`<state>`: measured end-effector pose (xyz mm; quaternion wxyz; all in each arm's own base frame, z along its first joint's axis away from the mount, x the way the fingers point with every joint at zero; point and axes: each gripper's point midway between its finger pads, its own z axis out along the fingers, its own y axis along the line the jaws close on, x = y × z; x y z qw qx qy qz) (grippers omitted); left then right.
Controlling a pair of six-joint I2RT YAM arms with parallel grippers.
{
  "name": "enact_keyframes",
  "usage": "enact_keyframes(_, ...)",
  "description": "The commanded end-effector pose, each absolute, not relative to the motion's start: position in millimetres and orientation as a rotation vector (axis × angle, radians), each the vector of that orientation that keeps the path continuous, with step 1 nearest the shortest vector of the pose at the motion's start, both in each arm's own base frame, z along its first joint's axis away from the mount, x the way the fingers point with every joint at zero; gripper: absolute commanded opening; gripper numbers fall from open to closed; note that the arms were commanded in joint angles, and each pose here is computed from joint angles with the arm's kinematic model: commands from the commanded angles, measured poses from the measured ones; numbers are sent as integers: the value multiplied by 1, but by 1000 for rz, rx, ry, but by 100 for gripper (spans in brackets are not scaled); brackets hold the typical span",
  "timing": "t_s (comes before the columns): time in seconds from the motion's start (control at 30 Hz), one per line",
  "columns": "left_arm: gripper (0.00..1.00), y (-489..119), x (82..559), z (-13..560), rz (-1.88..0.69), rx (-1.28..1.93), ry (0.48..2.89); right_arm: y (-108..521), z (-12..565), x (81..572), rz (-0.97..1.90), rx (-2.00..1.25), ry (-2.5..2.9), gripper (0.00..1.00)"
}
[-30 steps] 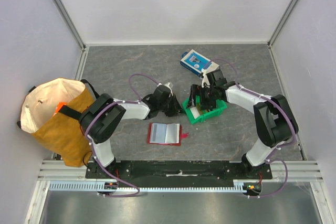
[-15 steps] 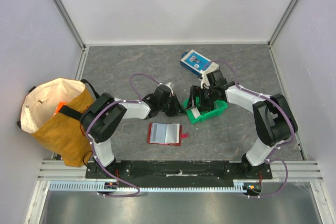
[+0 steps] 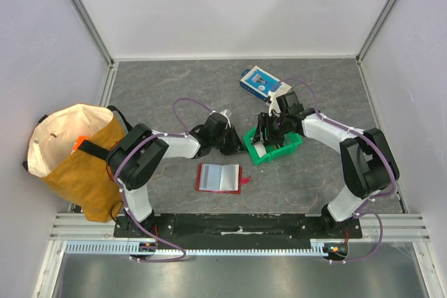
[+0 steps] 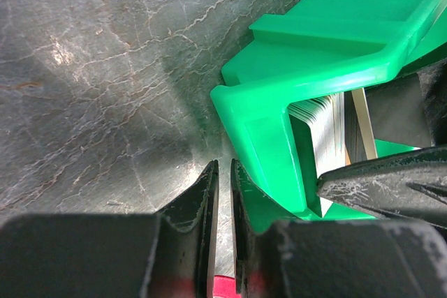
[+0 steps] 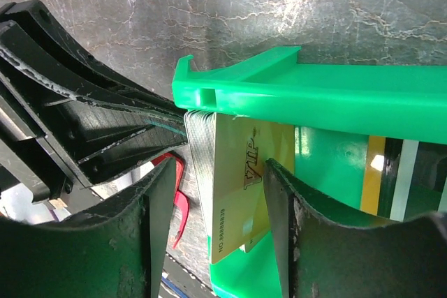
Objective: Put the credit cards into the card holder
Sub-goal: Pick up the credit card from the storage box.
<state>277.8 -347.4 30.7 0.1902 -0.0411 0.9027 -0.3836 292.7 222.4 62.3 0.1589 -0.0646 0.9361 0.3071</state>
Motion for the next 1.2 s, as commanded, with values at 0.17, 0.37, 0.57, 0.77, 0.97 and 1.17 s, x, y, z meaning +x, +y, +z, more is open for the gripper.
enact_keyframes(0.17,17,-361,289,50,-1150,-102,2474,224,73,293,889,-212,2647,52)
enact_keyframes(0.37,17,-361,288,50,-1150,-100,2476,224,77,295,882,-212,2635,39)
enact_keyframes(0.57,17,-360,288,50,-1149,-102,2475,225,81,296,894,-216,2624,32)
enact_keyframes(0.77,17,-360,288,50,-1151,-101,2476,224,86,296,884,-215,2613,34)
enact_keyframes(0.97,17,-360,288,50,-1151,-101,2476,223,89,296,888,-211,2606,35)
enact_keyframes(1.17,17,-360,288,51,-1153,-100,2473,225,91,295,897,-219,2603,31)
